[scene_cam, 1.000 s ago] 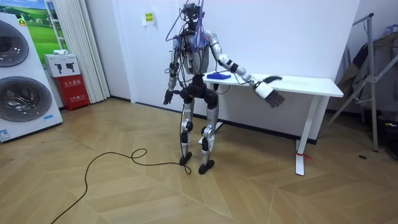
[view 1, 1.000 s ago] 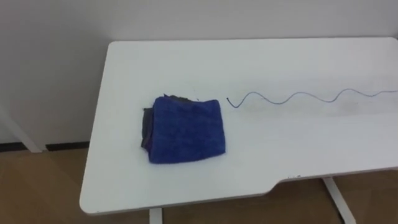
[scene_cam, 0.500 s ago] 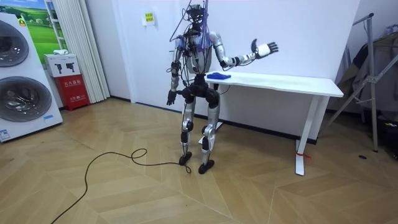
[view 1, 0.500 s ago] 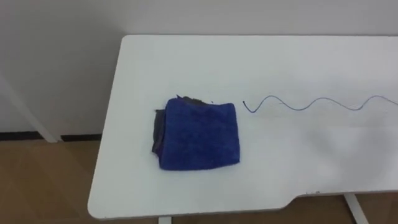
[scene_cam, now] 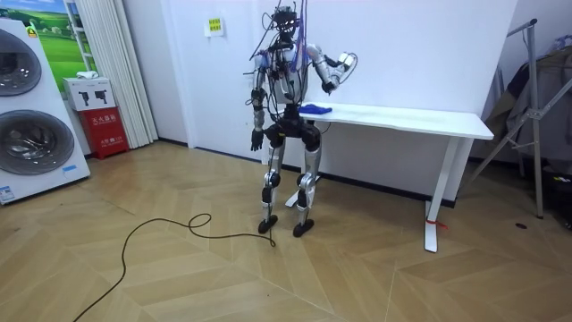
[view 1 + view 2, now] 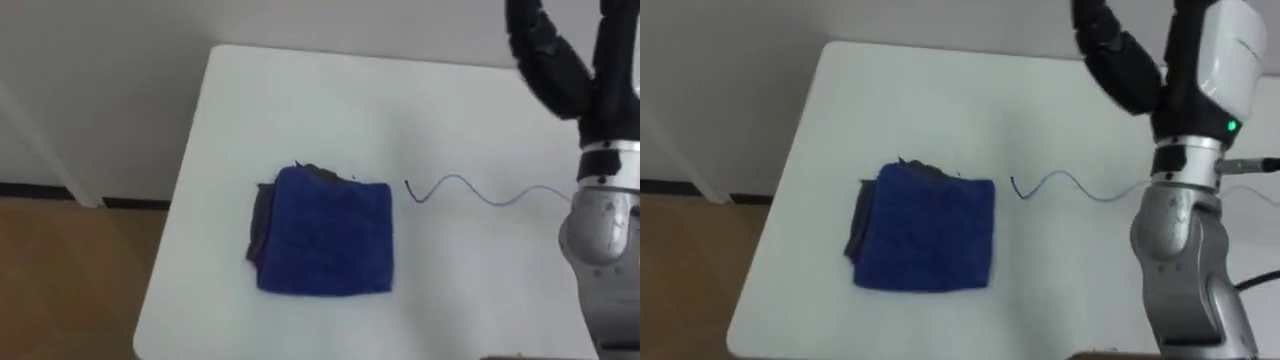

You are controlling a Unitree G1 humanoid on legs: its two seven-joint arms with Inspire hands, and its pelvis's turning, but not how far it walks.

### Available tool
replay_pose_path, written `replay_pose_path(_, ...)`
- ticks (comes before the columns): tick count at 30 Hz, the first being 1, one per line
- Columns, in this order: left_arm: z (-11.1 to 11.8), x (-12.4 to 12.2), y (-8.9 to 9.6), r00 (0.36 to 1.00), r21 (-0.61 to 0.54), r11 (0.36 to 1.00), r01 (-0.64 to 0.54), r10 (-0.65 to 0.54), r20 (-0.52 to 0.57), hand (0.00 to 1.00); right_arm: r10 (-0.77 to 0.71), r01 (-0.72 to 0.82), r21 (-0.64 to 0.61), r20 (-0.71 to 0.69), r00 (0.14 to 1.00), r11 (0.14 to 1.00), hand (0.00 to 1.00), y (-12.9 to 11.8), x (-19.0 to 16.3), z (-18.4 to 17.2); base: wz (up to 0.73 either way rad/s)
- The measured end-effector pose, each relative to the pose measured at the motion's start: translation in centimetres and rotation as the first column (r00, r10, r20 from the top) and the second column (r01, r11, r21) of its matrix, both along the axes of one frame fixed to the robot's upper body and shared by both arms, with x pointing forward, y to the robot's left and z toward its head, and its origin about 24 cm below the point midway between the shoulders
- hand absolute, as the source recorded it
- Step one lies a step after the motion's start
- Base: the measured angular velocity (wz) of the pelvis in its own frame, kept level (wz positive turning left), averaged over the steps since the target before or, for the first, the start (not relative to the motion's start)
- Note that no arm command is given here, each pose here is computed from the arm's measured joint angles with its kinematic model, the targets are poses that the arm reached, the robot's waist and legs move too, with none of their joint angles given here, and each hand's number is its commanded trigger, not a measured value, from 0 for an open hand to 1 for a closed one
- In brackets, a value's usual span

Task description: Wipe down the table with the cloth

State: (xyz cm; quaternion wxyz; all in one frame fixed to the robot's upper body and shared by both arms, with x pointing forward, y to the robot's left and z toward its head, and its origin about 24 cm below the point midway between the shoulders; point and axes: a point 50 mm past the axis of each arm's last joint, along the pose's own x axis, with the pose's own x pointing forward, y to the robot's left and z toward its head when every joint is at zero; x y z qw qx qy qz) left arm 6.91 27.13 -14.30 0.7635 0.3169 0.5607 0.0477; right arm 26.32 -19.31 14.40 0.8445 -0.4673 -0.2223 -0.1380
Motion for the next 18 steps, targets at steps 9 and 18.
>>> replay_pose_path(9, -0.3, 1.1, -0.9, 0.999, -0.038, 0.998, 0.052, -0.053, -0.013, 0.0, 0.185, -0.263, -0.276, -0.279, 0.942, 0.924, 0.0, 5.9, -0.4, -4.1, 0.13)
replay_pose_path(18, 0.0, 3.5, -1.6, 0.993, -0.064, 0.992, 0.107, -0.103, 0.049, 0.0, 0.191, -0.354, -0.292, -0.467, 0.864, 0.889, 0.0, 6.6, -1.6, -7.4, 0.01)
